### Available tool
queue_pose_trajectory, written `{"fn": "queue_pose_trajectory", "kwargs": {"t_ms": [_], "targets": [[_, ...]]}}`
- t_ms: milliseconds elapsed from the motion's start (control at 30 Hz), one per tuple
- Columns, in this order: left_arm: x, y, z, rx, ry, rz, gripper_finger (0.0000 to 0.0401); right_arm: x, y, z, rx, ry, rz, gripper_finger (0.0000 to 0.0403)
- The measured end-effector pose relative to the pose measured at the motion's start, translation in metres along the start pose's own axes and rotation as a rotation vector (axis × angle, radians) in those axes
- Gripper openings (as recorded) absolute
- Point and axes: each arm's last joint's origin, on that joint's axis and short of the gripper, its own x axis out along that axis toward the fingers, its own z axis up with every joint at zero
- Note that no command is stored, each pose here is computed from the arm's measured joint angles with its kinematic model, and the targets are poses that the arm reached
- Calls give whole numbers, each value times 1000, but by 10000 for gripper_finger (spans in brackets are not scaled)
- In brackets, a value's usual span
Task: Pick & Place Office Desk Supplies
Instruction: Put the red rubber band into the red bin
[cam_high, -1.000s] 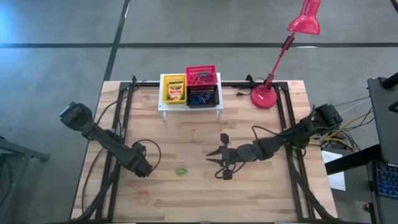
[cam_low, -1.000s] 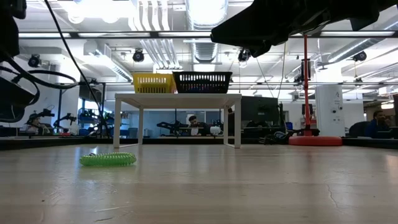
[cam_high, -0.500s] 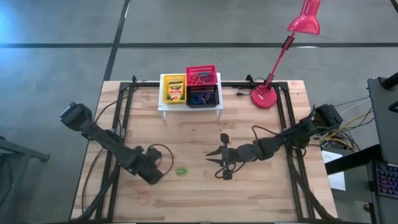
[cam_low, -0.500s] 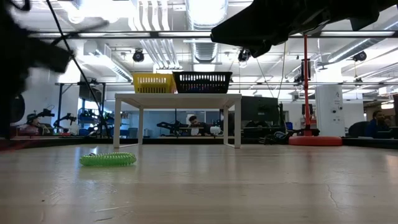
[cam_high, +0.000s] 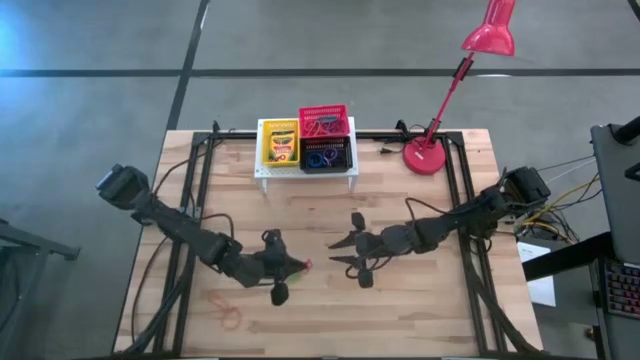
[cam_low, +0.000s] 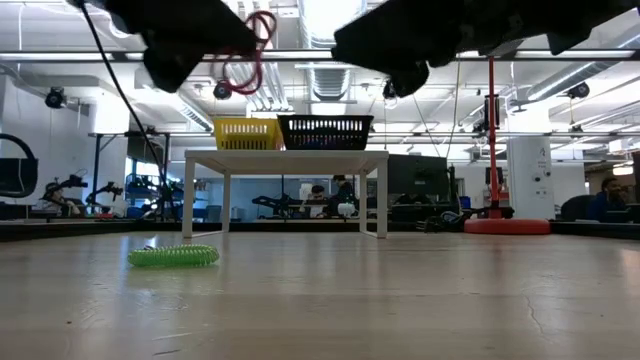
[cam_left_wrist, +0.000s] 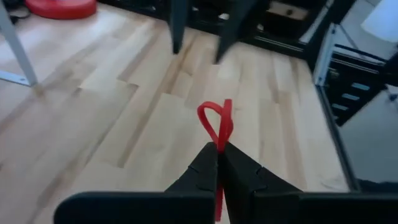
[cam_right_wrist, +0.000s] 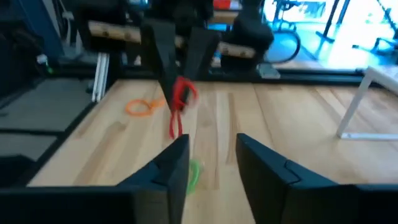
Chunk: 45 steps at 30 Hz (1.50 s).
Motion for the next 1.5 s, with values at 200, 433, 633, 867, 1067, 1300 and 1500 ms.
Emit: {"fn": "queue_pose_trajectory", "kwargs": {"t_ms": [200,433,633,867,1067,1300,1500], "targets": [[5,8,4,0,-4,30,12,2,-7,6,2,-65,33,181],[6,9,4,2,-4,36,12,34,-11,-2,-27,-99,98,208],[6,10,4,4,-1,38,12,57,-9,5,-66,-66,89,197],[6,10,3,8,5,41,12,64,-8,13,-102,45,83,123],[6,12,1,15,20,53,31,61,-7,17,-99,105,83,21],[7,20,-12,8,49,85,132,46,-12,23,-31,196,5,10],[6,37,-36,-78,71,172,207,24,-34,54,-37,212,-165,9]]}}
